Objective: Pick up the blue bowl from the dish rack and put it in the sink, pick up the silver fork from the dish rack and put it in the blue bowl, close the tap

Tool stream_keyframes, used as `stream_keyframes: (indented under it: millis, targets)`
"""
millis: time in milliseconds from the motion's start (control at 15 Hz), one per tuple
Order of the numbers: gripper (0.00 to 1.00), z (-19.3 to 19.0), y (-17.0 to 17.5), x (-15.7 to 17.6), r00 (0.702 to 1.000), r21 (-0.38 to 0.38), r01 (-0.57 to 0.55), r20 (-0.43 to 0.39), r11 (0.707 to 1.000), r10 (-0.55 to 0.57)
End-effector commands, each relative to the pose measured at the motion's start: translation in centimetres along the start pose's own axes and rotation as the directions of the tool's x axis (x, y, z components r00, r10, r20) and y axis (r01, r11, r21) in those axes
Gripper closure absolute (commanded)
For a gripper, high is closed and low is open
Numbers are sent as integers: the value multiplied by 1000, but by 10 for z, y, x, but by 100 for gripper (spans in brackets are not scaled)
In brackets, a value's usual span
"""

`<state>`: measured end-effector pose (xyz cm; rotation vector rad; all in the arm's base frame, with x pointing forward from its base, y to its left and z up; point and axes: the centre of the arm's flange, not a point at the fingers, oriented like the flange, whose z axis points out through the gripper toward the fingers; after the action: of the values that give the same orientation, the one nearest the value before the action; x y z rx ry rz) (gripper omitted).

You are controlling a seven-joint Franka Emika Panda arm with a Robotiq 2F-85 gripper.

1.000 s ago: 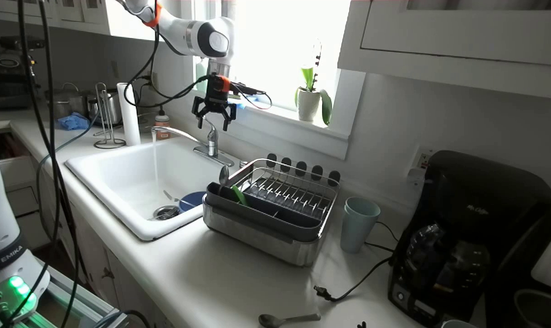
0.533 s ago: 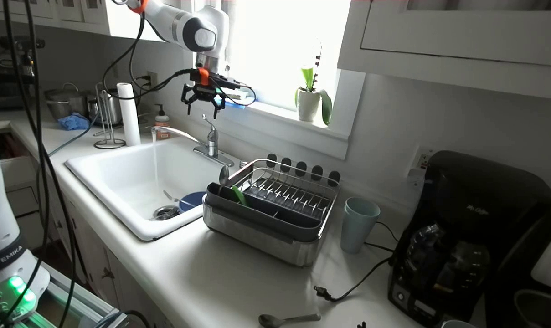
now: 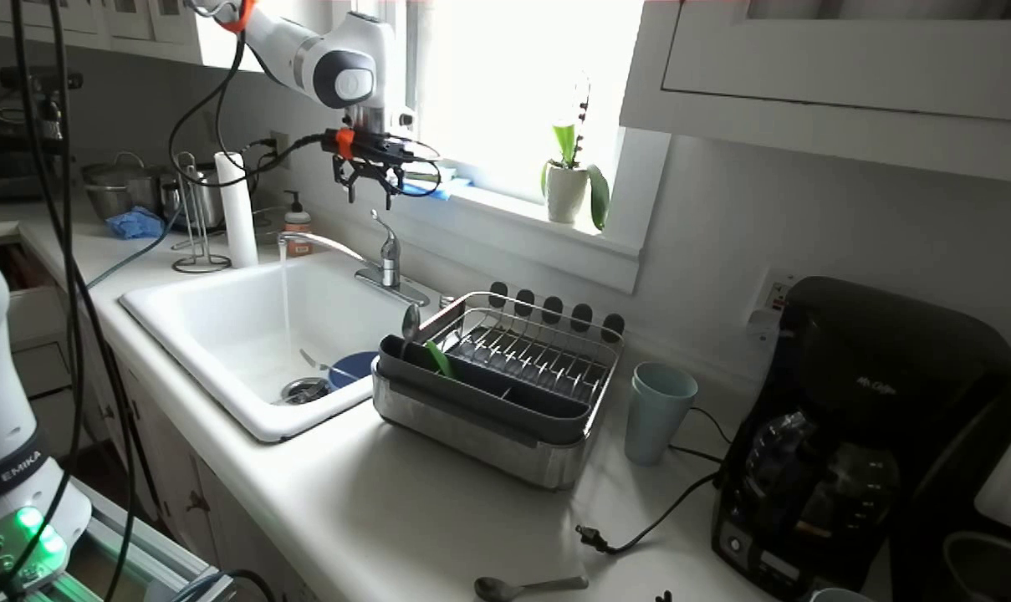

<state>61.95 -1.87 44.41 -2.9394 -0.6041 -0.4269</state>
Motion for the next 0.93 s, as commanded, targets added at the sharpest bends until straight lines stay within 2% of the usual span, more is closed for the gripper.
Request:
stream_keyframes:
  millis: [0, 467, 867]
  targets:
    - [50, 6, -15, 2, 993, -15, -94, -75, 995, 92]
    - [99, 24, -23, 12, 967, -51, -202, -167, 978, 191]
    - [100, 36, -29, 17, 938, -62, -251, -262, 966, 227]
